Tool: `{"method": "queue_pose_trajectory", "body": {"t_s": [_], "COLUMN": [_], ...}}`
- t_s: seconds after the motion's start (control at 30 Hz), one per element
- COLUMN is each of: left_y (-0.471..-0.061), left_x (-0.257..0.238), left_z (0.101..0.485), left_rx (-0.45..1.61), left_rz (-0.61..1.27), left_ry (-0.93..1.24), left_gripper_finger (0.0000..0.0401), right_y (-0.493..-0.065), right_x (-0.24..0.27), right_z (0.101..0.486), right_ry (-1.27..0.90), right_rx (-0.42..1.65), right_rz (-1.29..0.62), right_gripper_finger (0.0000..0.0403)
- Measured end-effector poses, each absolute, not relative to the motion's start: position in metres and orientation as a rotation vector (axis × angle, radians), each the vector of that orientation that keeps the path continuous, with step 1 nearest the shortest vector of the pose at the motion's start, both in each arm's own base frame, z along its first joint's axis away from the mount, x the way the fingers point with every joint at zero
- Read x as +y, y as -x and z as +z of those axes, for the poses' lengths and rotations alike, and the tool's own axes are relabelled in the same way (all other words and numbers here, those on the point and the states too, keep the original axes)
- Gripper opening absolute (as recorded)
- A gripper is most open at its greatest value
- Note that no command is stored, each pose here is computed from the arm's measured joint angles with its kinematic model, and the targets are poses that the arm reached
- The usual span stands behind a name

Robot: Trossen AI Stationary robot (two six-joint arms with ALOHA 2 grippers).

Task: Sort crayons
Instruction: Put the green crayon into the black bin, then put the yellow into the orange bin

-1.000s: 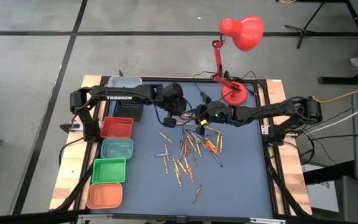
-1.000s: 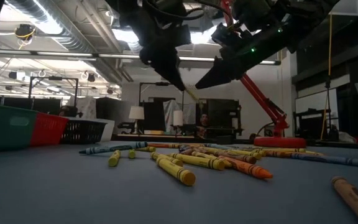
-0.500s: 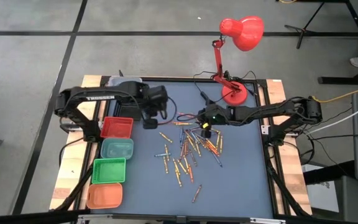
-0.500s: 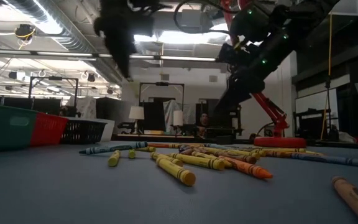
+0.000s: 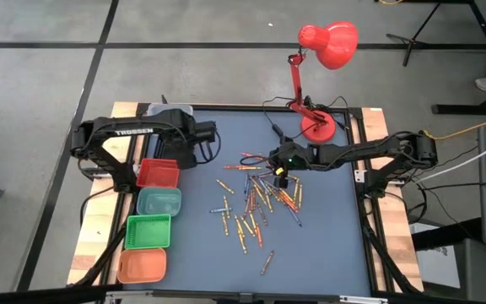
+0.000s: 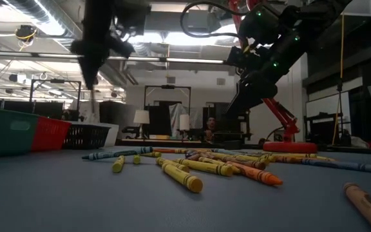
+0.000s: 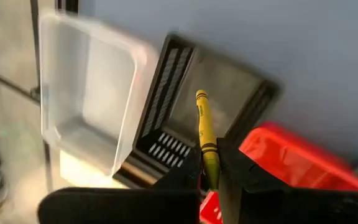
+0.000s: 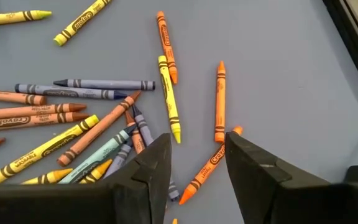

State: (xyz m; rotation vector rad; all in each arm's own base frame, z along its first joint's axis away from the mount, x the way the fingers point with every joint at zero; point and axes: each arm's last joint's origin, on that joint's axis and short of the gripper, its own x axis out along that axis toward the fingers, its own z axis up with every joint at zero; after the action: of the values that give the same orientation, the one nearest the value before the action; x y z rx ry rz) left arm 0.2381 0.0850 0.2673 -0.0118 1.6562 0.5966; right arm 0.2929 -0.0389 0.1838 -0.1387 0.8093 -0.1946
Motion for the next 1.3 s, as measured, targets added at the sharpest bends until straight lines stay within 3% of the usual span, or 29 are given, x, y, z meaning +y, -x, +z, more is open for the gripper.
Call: {"method": "queue_pose_trajectory", "body": {"t_s": [0.4,0.6,0.97,1.3], "left_y": [-0.209,-0.206,-0.211,-0.218], "left_x": [0.094,0.094,0.096,0.098], "left_z": [0.212,0.201,0.197,0.196], "left_rx": [1.843,1.833,1.766,1.654], "left_rz": [0.641,0.646,0.667,0.735], "left_ry": [0.032,0.038,0.049,0.111], "left_gripper_finger": [0.001,0.0015,0.0091,0.009], "right_y": [-0.288,-0.28,-0.267,-0.257], "right_x": [-0.038,-0.037,-0.036,-0.034], "right_z": [0.179,0.173,0.165,0.152], "right_ry": [0.138,0.126,0.035,0.021], "right_rx": [0.879,0.984,1.132,1.182], "right_rz": [-0.187,-0.182,-0.217,-0.195], "right_gripper_finger": [0.015,0.015,0.015,0.015]}}
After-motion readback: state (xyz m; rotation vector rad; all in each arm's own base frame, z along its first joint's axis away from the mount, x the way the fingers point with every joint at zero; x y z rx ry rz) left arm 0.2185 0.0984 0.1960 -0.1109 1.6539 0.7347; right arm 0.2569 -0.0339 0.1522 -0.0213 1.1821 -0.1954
